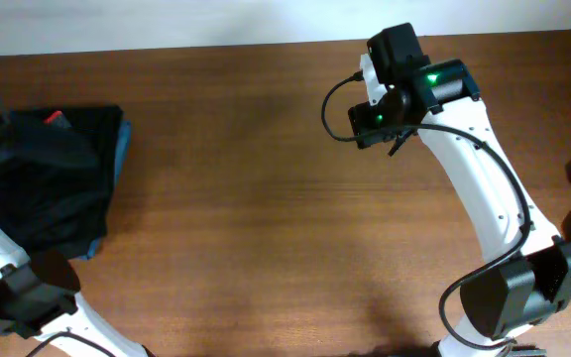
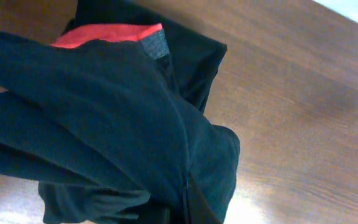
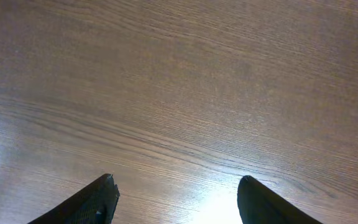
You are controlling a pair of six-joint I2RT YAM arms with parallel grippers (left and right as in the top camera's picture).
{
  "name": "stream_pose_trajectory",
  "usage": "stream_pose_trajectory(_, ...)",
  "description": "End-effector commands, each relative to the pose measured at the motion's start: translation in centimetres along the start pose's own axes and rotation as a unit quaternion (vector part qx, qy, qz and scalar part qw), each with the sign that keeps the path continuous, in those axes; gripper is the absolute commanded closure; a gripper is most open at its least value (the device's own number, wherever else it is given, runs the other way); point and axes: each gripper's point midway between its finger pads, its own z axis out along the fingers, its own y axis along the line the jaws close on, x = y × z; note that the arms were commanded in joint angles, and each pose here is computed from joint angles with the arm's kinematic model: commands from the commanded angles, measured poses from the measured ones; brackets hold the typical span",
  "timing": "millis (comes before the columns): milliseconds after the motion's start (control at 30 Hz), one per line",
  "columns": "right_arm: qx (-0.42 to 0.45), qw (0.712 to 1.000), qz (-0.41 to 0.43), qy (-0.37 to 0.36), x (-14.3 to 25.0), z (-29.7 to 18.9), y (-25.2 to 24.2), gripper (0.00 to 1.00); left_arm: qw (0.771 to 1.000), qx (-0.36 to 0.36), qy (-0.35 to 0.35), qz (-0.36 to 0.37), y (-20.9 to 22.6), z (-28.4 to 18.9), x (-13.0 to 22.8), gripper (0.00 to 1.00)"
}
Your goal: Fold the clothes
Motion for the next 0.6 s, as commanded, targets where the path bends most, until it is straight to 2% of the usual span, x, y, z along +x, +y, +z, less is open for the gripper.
stream_pose_trajectory(0, 0.005, 1.0, 0.001, -0.006, -0.2, -0.5, -0.4, 0.33, 0.999, 0.027, -0.04, 0.02, -1.2, -1.1, -1.4, 0.99)
stream_pose_trajectory(167, 0.005, 1.0, 0.001, -0.006, -0.2, -0.5, -0.4, 0.33, 0.997, 0.026, -0.07, 0.031, -1.3, -1.1, -3.0, 1.0)
stream_pose_trajectory(333, 0.005, 1.0, 0.001, -0.006, -0.2, -0.5, -0.4, 0.33, 0.997, 0.026, -0.069, 0.031, -1.1, -0.3, -3.4, 1.0)
stream_pose_trajectory(567, 0.005, 1.0, 0.001, -0.006, -0.2, -0.5, -0.4, 0.33, 0.999, 0.034, -0.005, 0.013, -0.1, 4.5, -2.3, 1.0)
